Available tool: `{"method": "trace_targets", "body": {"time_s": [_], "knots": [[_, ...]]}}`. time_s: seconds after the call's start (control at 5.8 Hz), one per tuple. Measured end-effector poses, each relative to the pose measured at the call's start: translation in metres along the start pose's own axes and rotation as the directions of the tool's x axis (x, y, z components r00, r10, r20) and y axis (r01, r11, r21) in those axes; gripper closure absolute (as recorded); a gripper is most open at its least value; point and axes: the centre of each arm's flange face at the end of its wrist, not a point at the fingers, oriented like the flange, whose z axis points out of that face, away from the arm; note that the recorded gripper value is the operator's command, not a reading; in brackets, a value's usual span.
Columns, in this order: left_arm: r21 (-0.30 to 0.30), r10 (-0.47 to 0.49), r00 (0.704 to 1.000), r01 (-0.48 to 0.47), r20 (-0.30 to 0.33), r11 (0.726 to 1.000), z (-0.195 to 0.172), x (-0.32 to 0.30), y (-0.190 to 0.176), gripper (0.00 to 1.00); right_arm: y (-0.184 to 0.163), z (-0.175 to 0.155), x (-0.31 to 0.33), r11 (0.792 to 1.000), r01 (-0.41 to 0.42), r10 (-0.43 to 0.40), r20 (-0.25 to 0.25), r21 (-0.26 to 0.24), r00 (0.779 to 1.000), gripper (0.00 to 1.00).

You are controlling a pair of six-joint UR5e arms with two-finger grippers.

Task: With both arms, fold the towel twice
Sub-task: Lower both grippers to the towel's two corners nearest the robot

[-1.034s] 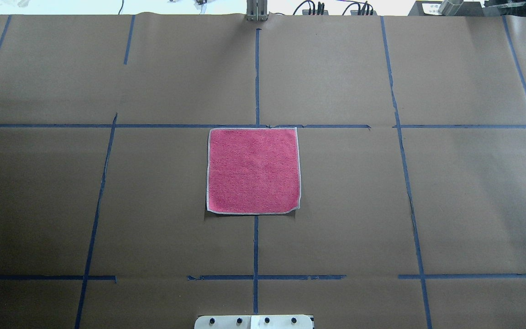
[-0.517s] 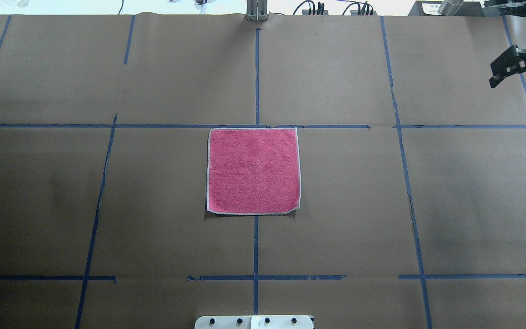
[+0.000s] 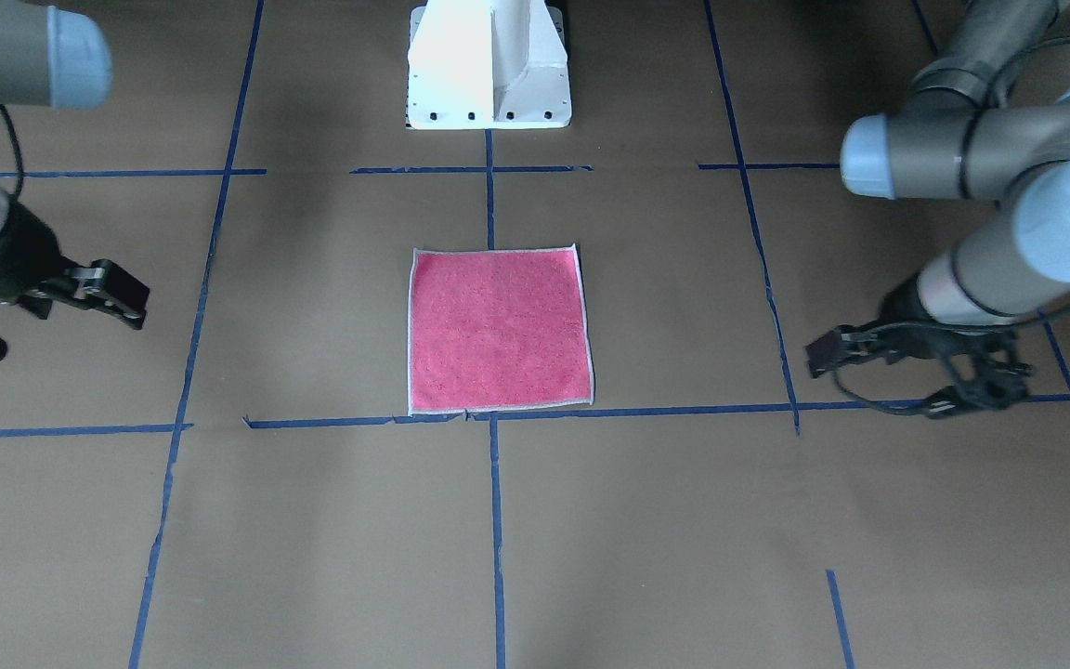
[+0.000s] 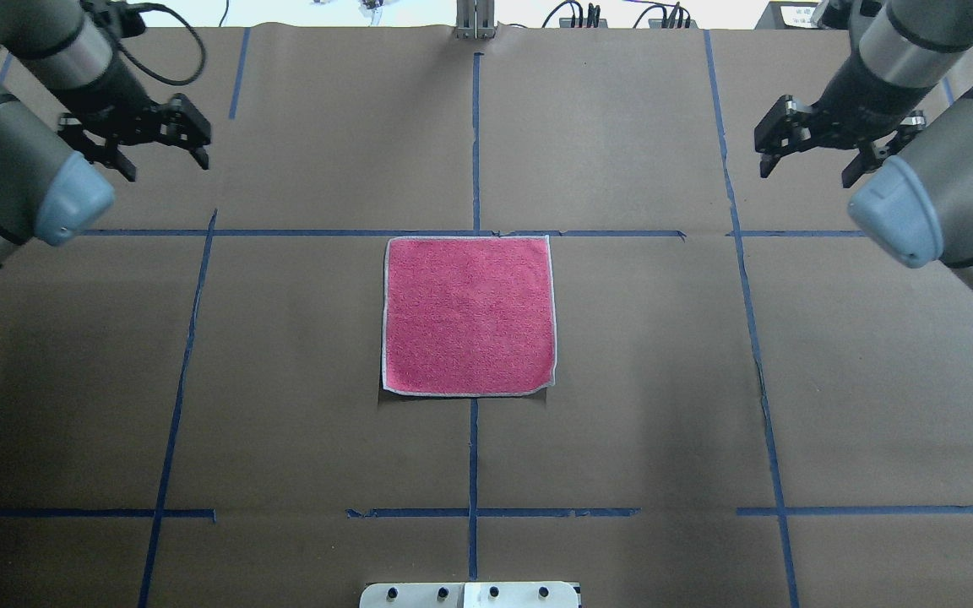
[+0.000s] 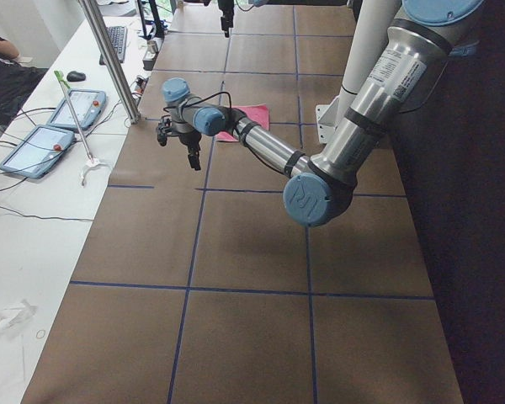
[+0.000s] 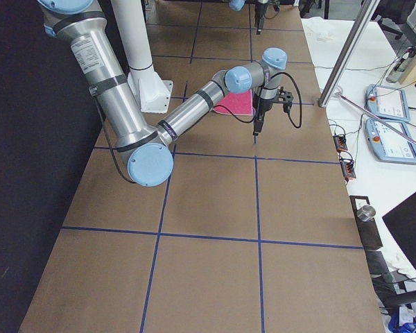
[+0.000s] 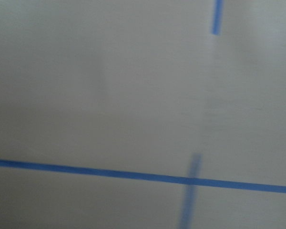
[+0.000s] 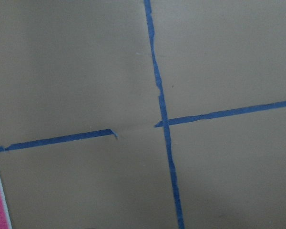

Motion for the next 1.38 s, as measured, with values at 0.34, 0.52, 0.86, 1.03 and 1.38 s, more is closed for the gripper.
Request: {"method": "trace_targets", "body": {"time_s": [0.34, 0.52, 0.86, 1.03, 1.38], "knots": [[-0.056, -0.182, 0.983, 0.180, -0.034, 0.982, 0.020, 0.112, 0.066, 0.00, 0.047, 0.027, -0.056, 0.993, -0.119, 0.119, -0.021, 0.004, 0.993, 0.00], [-0.067, -0.268, 0.963, 0.265, -0.040, 0.962, 0.026, 0.147, 0.102, 0.00, 0.068, 0.043, -0.077, 0.983, -0.184, 0.184, -0.021, 0.009, 0.983, 0.00], [-0.053, -0.382, 0.923, 0.380, -0.034, 0.923, 0.052, 0.184, 0.177, 0.00, 0.120, 0.082, -0.119, 0.969, -0.248, 0.248, -0.010, 0.022, 0.969, 0.00], [-0.038, -0.428, 0.904, 0.427, -0.020, 0.904, 0.072, 0.192, 0.206, 0.00, 0.145, 0.098, -0.137, 0.970, -0.240, 0.240, 0.004, 0.026, 0.971, 0.00], [-0.001, -0.495, 0.869, 0.495, 0.009, 0.869, 0.110, 0.191, 0.245, 0.00, 0.177, 0.117, -0.167, 0.979, -0.205, 0.204, 0.047, 0.020, 0.978, 0.00]]}}
